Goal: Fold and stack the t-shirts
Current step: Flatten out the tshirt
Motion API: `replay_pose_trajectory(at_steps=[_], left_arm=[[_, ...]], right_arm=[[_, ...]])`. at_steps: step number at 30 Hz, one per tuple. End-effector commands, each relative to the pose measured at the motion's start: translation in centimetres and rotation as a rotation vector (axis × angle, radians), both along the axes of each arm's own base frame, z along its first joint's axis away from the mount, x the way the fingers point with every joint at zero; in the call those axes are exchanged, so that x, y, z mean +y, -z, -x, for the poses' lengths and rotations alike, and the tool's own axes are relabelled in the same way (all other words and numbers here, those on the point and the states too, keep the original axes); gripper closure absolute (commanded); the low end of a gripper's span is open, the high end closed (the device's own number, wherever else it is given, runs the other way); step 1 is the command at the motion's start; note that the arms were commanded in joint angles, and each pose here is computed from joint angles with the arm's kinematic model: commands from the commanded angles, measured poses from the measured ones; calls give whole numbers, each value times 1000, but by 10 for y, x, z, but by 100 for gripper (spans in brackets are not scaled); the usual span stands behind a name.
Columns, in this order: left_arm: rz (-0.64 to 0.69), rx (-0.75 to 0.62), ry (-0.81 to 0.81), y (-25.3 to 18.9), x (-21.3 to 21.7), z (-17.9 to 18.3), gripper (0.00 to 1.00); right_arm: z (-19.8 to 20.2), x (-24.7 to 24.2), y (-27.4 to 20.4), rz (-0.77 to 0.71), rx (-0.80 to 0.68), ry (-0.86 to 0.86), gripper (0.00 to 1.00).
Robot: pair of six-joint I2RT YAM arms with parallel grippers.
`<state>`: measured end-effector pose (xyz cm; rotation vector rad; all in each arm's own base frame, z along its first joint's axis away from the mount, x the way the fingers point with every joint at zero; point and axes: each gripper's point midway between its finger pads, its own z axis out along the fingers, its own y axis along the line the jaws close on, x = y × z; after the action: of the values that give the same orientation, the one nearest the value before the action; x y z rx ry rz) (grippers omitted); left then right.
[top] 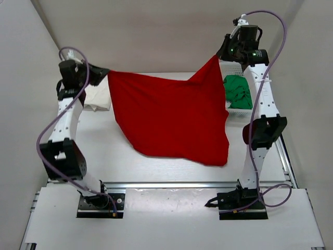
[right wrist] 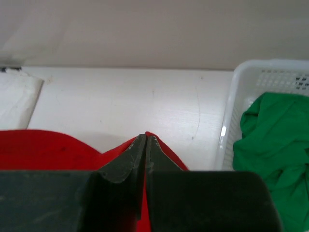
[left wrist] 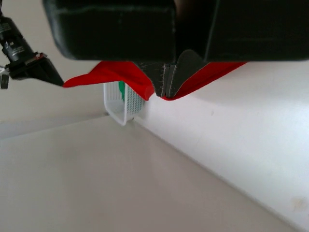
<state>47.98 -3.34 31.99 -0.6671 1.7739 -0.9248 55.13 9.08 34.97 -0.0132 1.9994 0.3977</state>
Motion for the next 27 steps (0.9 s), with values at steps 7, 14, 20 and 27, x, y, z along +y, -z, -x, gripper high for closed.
replay_pose_trajectory(at_steps=[7,14,20,27], left_arm=[[-26,-365,-76,-191,31,-9,100],[-63,-359,-160,-183,61,10,100],[-112,-243,-208,-93,59,40,100],[-131,44,-252,93,57,116,100]], right_arm=[[89,-12,-277,-136,-765,-25,99],[89,-21,-209,-78,-550,29,100],[120,-18,-72,-8,-294,83,100],[230,8,131,-22,54,63,100]])
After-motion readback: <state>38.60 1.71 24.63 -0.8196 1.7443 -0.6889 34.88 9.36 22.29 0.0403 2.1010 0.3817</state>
